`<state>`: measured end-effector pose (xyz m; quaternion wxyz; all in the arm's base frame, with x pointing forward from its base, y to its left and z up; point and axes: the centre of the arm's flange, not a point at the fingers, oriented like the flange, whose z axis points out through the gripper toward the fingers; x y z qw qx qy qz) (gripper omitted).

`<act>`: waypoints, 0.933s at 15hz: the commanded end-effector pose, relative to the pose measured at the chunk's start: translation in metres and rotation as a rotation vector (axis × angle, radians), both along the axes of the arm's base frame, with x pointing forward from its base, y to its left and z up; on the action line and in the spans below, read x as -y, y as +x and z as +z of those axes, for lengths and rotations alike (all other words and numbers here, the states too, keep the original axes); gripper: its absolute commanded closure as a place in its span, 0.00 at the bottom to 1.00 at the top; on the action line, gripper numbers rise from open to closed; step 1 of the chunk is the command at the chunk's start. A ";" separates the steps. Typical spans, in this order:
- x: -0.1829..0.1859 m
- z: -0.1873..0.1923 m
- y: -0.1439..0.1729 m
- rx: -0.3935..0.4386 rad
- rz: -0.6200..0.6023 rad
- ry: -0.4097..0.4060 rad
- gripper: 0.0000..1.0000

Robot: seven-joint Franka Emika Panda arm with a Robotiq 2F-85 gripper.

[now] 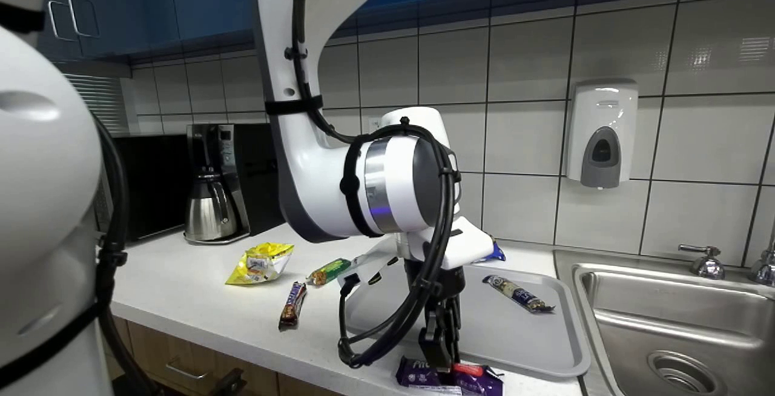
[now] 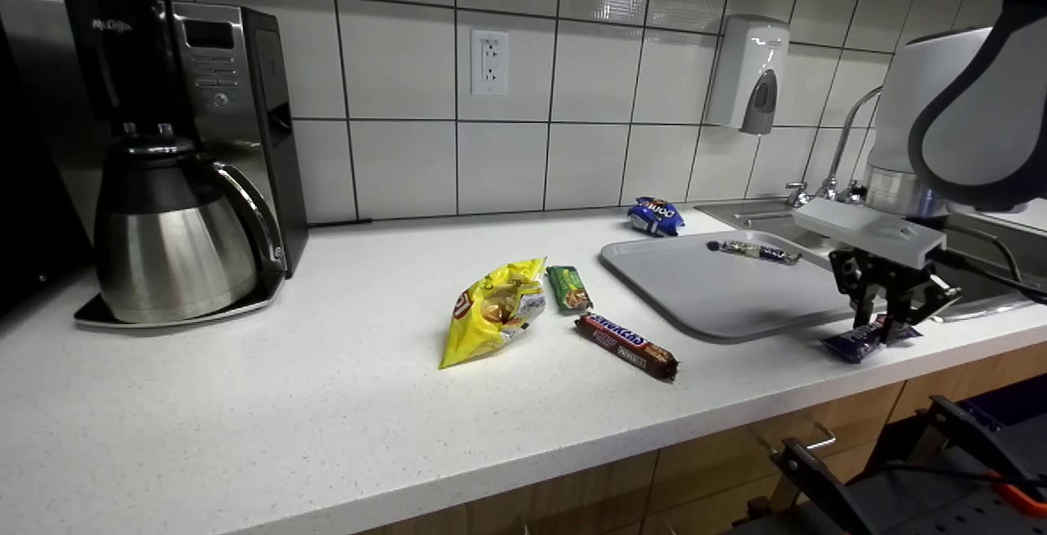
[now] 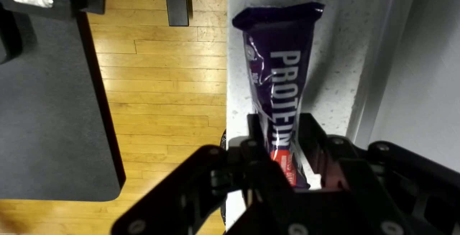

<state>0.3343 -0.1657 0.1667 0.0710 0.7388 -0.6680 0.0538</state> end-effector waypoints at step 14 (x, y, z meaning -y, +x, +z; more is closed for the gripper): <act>-0.015 0.036 0.011 0.060 0.088 -0.034 0.00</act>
